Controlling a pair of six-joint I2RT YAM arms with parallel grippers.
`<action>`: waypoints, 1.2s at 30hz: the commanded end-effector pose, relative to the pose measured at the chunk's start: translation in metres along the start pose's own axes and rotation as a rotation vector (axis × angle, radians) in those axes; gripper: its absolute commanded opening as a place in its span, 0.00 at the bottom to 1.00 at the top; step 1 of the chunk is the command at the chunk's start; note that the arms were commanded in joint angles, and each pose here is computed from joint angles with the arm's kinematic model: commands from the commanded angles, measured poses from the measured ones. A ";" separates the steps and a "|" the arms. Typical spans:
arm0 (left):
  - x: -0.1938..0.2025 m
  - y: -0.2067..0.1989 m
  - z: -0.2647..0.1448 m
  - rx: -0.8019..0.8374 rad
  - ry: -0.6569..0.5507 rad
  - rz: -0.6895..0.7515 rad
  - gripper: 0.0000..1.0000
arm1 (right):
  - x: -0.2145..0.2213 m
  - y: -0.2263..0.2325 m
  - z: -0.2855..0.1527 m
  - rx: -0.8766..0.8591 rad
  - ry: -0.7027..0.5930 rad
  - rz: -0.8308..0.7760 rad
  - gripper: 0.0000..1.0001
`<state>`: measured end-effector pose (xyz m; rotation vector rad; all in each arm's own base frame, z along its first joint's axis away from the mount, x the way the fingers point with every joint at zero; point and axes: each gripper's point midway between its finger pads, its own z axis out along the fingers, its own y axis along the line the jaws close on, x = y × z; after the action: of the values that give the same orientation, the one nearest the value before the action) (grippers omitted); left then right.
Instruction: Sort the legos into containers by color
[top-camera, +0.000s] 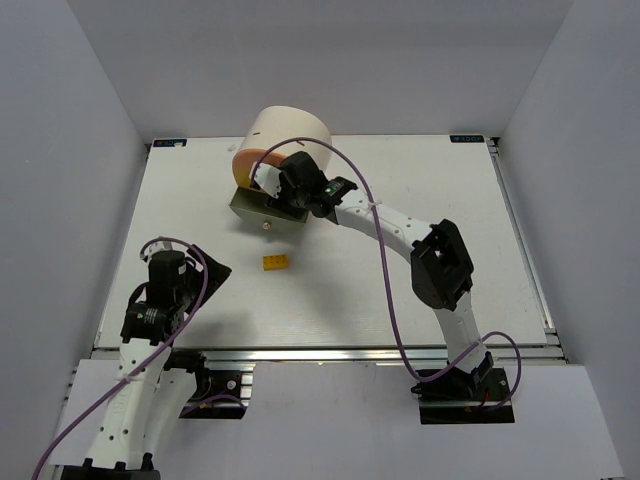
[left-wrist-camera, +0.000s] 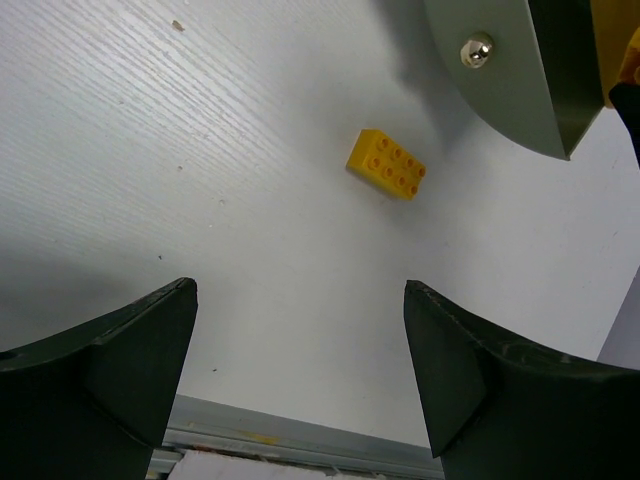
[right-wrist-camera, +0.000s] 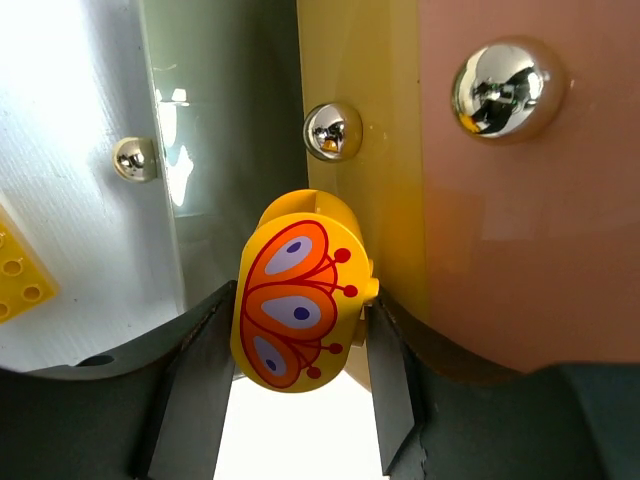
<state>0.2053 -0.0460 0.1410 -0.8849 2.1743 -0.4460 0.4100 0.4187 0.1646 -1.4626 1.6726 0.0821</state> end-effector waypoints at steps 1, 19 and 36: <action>0.000 -0.009 0.004 0.052 -0.002 0.012 0.94 | -0.007 -0.011 -0.014 0.032 -0.015 0.007 0.50; 0.030 -0.049 0.042 0.243 0.191 0.008 0.72 | -0.054 0.033 -0.090 -0.325 -0.254 0.059 0.00; 0.035 -0.072 0.114 -0.196 0.444 -0.396 0.88 | 0.016 0.055 -0.196 -0.336 -0.431 0.207 0.86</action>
<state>0.3034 -0.1225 0.0828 -1.2661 2.4830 -0.7187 0.2572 0.3155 0.2234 -1.4354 1.5457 0.7580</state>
